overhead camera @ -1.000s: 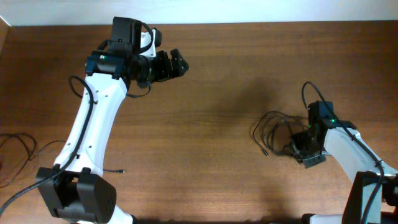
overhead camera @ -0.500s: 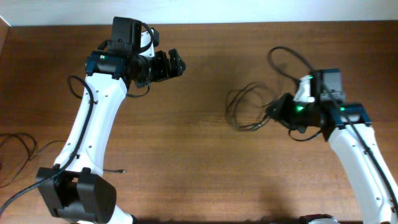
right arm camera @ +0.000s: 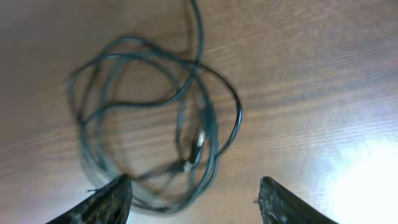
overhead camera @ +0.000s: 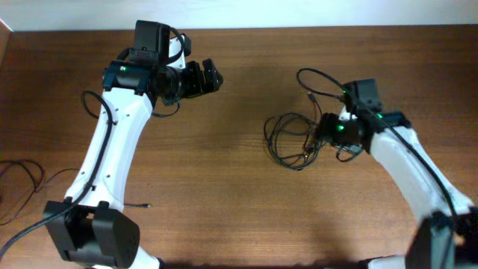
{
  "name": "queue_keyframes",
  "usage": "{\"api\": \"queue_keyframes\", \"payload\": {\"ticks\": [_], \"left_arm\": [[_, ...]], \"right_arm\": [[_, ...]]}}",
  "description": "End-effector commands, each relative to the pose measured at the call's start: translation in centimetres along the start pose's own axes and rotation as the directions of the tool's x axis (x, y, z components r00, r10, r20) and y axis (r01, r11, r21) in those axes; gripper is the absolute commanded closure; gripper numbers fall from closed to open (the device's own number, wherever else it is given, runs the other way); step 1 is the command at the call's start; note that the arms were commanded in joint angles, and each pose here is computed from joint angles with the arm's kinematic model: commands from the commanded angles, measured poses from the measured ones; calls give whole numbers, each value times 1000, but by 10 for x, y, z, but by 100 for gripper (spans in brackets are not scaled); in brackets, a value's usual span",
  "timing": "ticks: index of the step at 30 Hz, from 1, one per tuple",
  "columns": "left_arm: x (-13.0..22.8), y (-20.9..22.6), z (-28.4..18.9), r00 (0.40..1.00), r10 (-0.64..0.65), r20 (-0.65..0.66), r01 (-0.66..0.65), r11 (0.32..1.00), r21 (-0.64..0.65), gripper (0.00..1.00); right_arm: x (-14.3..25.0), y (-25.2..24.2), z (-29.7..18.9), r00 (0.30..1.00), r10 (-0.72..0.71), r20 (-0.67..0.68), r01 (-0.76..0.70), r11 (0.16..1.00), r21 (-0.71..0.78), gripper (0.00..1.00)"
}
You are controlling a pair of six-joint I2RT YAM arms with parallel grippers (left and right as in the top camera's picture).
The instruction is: Untangle cables
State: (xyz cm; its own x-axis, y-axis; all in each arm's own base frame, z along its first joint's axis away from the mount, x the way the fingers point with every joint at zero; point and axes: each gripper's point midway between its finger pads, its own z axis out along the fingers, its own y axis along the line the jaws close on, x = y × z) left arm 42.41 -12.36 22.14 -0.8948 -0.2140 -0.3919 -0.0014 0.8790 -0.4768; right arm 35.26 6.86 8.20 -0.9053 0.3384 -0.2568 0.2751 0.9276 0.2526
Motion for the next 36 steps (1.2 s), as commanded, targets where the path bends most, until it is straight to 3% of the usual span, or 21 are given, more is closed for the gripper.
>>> {"api": "queue_keyframes", "payload": {"ticks": [1,4,7,19,20,23,30,32,36], "left_arm": [[1,2,0,1000,16,-4,-16,1000,-10,1],[3,3,0,1000,12,-12,-13,1000,-13,1],[3,3,0,1000,13,-11,-13,1000,-13,1],[3,3,0,1000,11,-14,-12,1000,-14,1],[3,3,0,1000,12,-14,-12,1000,-14,1],[3,3,0,1000,11,-14,-12,1000,-13,1],[4,3,0,1000,11,-15,-11,1000,-14,1],[4,3,0,1000,12,-15,-12,1000,-14,1],[4,3,0,1000,11,-15,-11,1000,-14,0]], "right_arm": [[-6,-18,38,999,-26,-19,27,998,65,35],[-18,-38,46,996,90,-2,-90,993,78,43],[-28,-46,45,985,173,10,-173,984,37,60],[2,-45,54,978,186,-95,-179,980,83,60],[2,-47,54,978,185,-94,-177,980,90,64],[-1,-45,58,984,156,-88,-150,986,77,96],[-11,10,53,994,-86,-74,65,966,-250,96],[-16,35,30,982,-188,-29,162,906,-392,96],[-35,79,-52,963,-241,121,267,787,-556,96]]}}
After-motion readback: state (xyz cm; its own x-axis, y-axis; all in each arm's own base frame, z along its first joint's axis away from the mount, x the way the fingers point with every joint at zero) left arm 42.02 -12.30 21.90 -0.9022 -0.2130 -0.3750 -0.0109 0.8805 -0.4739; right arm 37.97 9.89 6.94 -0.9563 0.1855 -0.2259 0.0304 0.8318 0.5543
